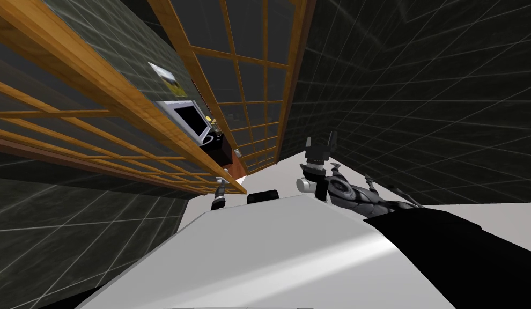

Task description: Pull the door open

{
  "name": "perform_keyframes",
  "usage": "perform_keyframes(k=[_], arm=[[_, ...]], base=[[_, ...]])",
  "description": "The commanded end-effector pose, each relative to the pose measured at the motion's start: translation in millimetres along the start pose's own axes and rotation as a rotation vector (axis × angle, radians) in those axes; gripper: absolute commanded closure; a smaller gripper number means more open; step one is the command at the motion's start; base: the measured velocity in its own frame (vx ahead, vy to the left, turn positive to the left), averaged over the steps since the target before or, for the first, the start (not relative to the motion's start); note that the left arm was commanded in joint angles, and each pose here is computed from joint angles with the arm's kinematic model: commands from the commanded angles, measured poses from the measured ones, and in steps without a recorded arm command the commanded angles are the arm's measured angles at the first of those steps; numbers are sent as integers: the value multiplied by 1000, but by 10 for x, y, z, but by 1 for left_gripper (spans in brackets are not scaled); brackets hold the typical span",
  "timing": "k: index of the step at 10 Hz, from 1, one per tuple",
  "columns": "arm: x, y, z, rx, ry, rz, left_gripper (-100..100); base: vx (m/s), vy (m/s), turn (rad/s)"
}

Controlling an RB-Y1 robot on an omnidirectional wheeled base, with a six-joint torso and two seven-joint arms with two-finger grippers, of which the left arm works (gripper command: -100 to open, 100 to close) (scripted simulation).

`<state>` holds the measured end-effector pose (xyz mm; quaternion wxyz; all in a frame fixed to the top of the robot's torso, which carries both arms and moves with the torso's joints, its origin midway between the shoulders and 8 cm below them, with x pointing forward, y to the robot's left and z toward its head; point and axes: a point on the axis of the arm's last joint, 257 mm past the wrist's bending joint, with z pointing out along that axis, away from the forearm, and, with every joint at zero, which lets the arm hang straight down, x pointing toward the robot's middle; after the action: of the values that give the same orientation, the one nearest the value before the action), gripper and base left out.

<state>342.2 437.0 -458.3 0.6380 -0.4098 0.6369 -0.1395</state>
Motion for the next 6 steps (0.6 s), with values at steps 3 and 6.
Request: perform_keyframes(k=[3, 6], arm=[[-220, 102, 62, -16, -32, -35, 100], [-244, 98, 75, -15, -40, -115, 100]], base=[[-22, 15, -50], [-29, 33, -89]])
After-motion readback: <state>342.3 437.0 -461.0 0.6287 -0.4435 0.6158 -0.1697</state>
